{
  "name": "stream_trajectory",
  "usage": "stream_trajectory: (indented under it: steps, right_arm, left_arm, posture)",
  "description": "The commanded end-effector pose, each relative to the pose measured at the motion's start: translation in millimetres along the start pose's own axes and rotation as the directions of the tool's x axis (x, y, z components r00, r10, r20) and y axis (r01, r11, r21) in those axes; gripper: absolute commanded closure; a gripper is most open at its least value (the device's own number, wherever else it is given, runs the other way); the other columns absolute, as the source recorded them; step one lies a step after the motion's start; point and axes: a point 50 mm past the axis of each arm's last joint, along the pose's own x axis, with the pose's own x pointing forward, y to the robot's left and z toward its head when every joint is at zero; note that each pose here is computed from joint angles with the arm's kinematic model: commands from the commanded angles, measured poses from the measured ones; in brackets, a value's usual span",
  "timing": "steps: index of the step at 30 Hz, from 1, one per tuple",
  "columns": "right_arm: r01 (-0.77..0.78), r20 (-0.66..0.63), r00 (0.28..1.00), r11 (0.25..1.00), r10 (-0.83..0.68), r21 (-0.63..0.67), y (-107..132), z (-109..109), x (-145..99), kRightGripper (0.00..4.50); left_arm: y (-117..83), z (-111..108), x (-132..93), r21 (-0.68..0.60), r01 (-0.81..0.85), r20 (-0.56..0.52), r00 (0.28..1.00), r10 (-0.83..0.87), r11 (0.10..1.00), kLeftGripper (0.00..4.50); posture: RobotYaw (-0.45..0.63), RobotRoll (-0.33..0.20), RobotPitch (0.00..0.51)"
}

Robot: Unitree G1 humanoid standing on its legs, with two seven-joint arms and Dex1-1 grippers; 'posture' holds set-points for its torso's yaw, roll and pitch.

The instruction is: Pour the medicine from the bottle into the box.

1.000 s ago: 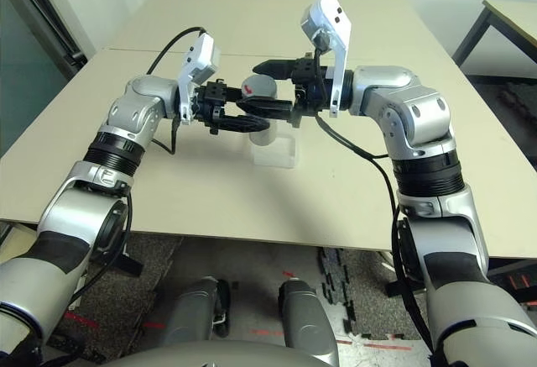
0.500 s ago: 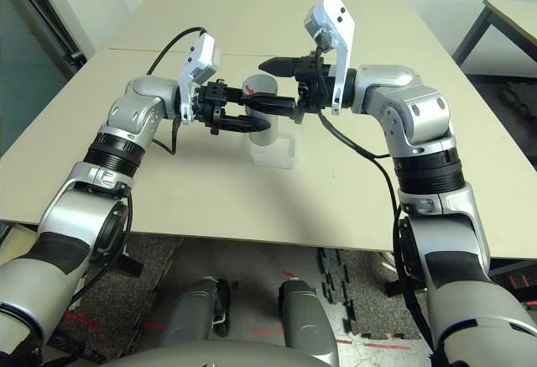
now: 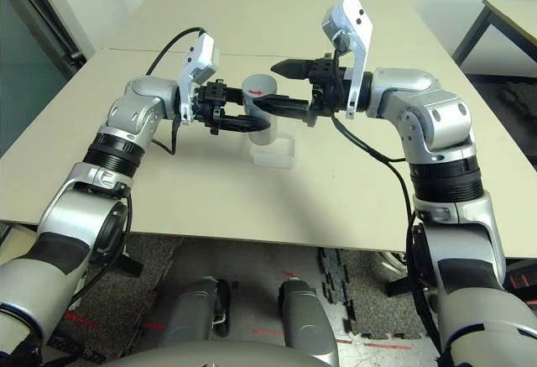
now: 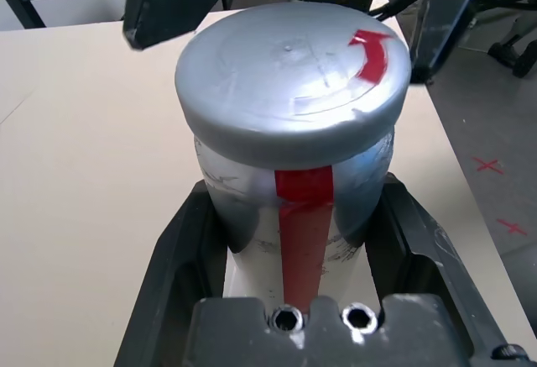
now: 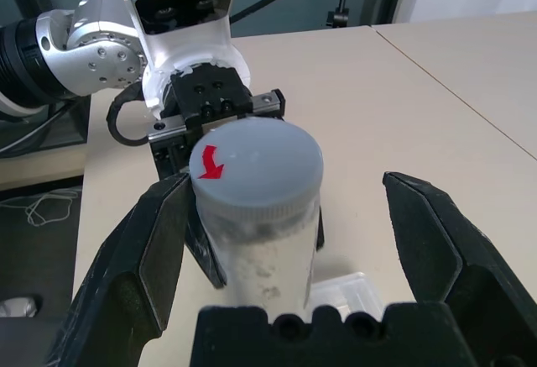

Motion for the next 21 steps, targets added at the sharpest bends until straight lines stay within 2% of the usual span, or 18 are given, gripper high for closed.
stream_trajectory:
  steps: [1, 9, 21]
  right_arm:
    - [0.082, 0.001, 0.997, 0.997, -0.082, 0.006, -7, 1, -12, 0.00]
    - [0.106, -0.012, 0.994, 0.994, -0.105, 0.019, -7, -2, -21, 0.00]
    - [0.043, -0.065, 0.997, 0.997, -0.039, 0.062, 10, -12, -24, 0.00]
  left_arm:
    - [-3, -3, 0, 0.006, 0.027, -0.015, 1.000, -0.027, 1.000, 2.02]
    - [-3, -5, -2, 0.001, 0.026, -0.022, 0.999, -0.026, 1.000, 2.02]
    - [-3, -6, -3, 0.006, 0.029, -0.026, 0.999, -0.029, 1.000, 2.02]
  posture:
    - [-0.09, 0.000, 0.073]
    - [-0.09, 0.000, 0.078]
    - [-0.09, 0.000, 0.067]
